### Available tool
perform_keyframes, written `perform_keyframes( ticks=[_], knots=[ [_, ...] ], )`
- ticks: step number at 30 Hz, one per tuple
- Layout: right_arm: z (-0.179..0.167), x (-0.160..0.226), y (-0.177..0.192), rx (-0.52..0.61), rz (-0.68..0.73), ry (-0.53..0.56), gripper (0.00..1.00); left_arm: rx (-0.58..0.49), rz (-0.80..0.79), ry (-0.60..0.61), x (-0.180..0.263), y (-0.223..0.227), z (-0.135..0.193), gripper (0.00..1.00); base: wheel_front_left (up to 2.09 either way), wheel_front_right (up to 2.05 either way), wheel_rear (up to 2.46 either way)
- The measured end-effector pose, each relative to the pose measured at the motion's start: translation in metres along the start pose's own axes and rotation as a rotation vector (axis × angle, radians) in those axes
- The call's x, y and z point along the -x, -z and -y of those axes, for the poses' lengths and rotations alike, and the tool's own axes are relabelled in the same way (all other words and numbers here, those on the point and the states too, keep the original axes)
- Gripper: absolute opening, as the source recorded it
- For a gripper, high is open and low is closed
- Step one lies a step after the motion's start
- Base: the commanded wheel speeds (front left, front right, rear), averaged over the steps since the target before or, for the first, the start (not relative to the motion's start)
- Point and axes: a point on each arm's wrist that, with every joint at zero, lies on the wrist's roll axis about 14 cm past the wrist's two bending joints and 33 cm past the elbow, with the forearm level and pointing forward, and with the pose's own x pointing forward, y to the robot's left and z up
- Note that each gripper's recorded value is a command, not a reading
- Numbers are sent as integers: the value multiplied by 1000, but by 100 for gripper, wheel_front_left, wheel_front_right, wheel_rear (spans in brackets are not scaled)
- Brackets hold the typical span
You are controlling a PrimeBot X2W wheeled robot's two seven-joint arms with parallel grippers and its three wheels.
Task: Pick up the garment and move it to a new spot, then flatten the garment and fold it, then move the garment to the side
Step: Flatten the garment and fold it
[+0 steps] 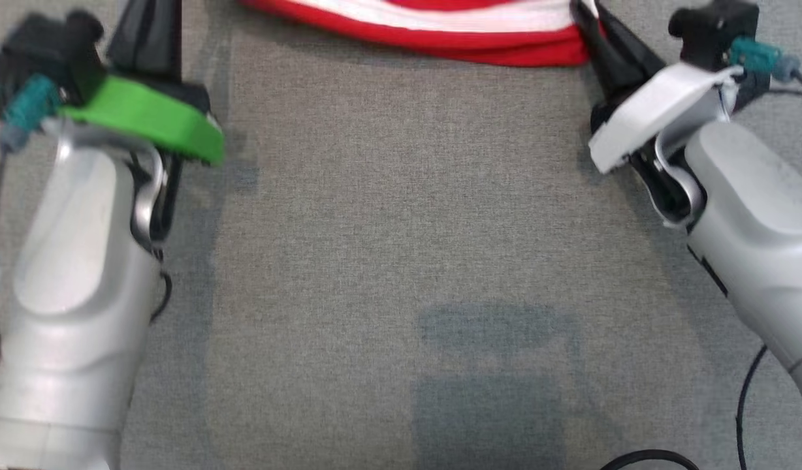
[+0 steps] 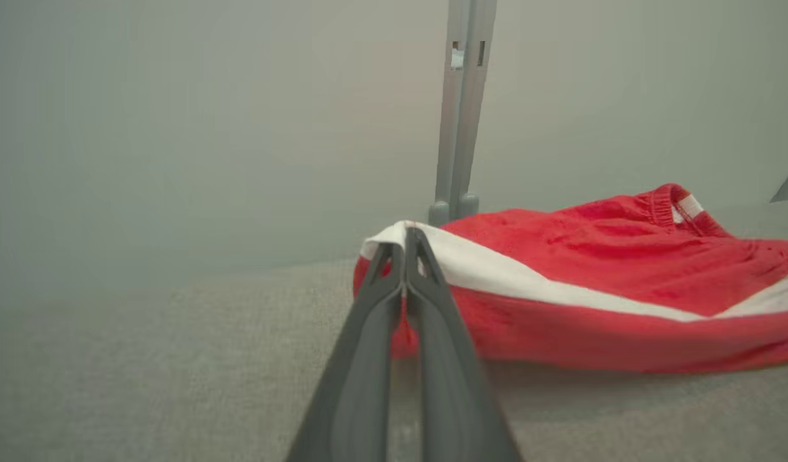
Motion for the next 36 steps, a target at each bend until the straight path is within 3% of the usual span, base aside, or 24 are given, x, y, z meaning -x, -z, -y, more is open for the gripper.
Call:
perform_keyframes(
  ticks=[6, 11, 24, 29, 36],
  knots=[
    [-17, 59, 41, -102, -101, -18, 0, 143, -205, -59, 74, 75, 19, 0, 0, 0, 0],
    [-28, 105, 53, -131, -144, -11, 0, 203, -298, -90, 122, 98, 35, 0, 0, 0, 0],
    [-70, 200, 62, -199, -175, 27, 0, 270, -403, -208, 234, 108, 49, 0, 0, 0, 0],
    [-110, 241, 80, -207, -244, -38, 0, 275, -428, -243, 283, 109, 54, 0, 0, 0, 0],
    [-128, 280, 94, -197, -308, -79, 0, 291, -412, -279, 311, 104, 56, 0, 0, 0, 0]
  ],
)
